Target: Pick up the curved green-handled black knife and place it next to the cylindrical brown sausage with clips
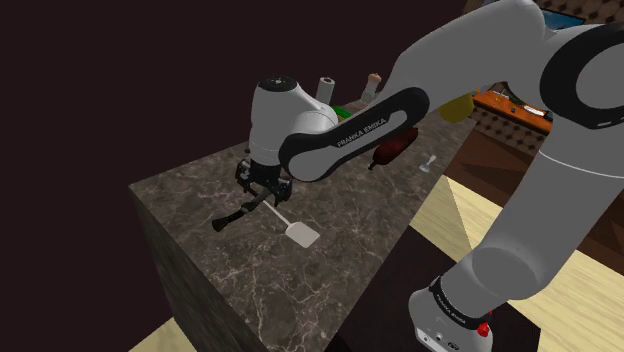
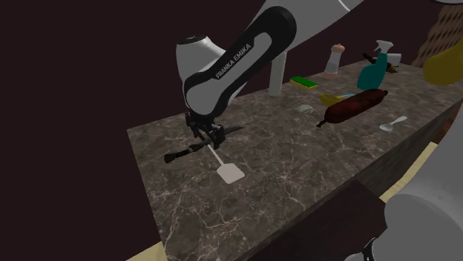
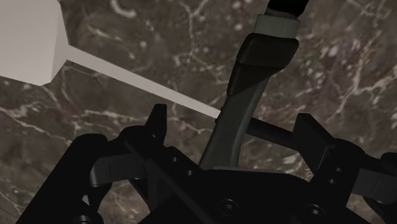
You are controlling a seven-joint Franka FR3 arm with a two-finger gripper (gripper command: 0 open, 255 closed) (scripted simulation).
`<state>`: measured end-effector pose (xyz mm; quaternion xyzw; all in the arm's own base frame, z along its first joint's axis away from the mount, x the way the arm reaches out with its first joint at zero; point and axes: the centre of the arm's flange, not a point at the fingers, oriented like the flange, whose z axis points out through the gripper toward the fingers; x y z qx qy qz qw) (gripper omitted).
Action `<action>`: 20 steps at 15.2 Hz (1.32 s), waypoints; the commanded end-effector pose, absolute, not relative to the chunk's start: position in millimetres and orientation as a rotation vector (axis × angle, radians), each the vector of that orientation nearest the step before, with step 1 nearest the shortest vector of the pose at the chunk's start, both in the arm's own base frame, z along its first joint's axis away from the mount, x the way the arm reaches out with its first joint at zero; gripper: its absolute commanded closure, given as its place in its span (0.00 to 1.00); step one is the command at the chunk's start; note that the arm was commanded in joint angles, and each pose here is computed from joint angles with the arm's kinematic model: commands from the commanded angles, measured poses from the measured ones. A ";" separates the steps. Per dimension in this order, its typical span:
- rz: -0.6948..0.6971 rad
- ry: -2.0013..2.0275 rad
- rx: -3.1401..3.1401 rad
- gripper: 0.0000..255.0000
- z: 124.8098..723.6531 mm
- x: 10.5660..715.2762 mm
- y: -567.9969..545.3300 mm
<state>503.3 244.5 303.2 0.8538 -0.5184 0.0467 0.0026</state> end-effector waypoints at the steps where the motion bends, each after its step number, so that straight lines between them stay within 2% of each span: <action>1: 0.146 -1.626 2.678 0.00 303.0 503.4 244.5; 2: 0.146 -1.626 2.678 0.00 303.0 503.4 244.5; 3: 0.146 -1.626 2.678 1.00 303.0 503.4 244.5; 12: 0.146 -1.626 2.678 1.00 303.0 503.4 244.5; 20: 0.146 -1.626 2.678 1.00 345.3 503.4 244.5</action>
